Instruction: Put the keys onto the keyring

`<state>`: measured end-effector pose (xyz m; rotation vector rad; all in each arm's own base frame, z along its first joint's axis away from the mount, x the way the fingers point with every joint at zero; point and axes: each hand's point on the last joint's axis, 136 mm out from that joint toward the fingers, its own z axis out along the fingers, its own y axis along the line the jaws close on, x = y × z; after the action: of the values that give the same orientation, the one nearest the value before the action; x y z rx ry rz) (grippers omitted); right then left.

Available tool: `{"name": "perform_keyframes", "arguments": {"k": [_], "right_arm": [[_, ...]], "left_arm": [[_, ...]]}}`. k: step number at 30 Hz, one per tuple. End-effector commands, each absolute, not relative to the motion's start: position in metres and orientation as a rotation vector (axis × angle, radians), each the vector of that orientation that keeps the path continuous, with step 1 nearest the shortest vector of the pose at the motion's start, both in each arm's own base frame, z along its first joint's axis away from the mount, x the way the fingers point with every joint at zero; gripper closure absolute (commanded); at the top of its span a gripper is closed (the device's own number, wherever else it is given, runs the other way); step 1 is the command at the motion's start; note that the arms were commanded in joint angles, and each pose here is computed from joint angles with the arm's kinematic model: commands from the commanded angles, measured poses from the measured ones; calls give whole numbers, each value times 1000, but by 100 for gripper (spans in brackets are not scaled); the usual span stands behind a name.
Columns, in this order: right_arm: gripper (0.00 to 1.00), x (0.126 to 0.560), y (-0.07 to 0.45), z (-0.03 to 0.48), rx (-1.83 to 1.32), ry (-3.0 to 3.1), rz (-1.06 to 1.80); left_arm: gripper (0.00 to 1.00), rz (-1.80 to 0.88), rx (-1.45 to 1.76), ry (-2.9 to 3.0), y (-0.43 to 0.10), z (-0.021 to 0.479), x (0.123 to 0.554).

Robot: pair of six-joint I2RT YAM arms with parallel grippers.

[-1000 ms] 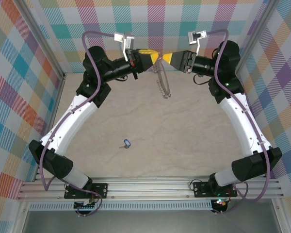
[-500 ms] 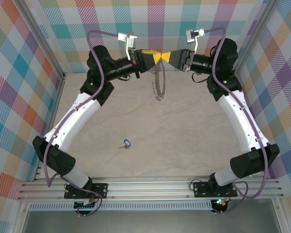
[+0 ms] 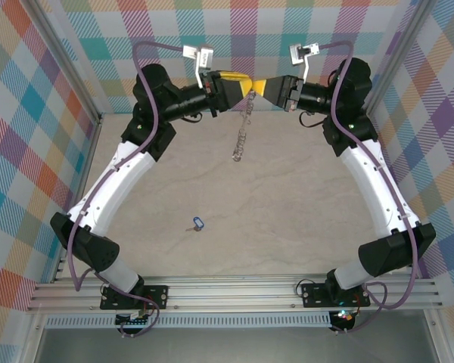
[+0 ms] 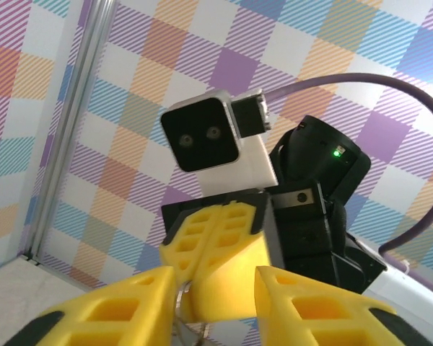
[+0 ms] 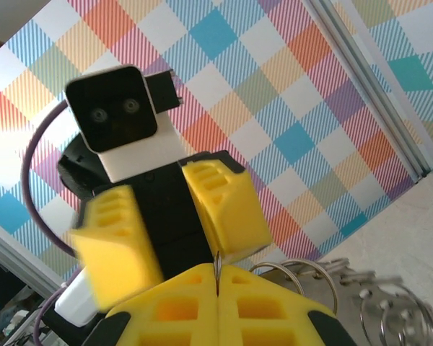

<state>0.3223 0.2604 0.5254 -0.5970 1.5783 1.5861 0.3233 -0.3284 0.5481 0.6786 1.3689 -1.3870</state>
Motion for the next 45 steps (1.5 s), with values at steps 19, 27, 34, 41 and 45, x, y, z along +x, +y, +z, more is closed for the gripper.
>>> {"name": "perform_keyframes", "arguments": {"k": [19,27,34,41,45], "right_arm": [[100,321,255,548,-596,1483,1558],[100,321,252,549,-591,1480,1549],[100,327,248,547,-561,1485,1537],[100,329,247,545,-549,1487,1539],[100,330,246,545,-546,1488,1540]], "left_arm": [[60,-1540,618,1472,-333,556,318],[70,-1576,615,1472,-336,553,320],[71,-1614,625,1475,-338,551,318],[85,-1623,622,1472,-338,550,317],[88,-1626,619,1469,-339,550,318]]}}
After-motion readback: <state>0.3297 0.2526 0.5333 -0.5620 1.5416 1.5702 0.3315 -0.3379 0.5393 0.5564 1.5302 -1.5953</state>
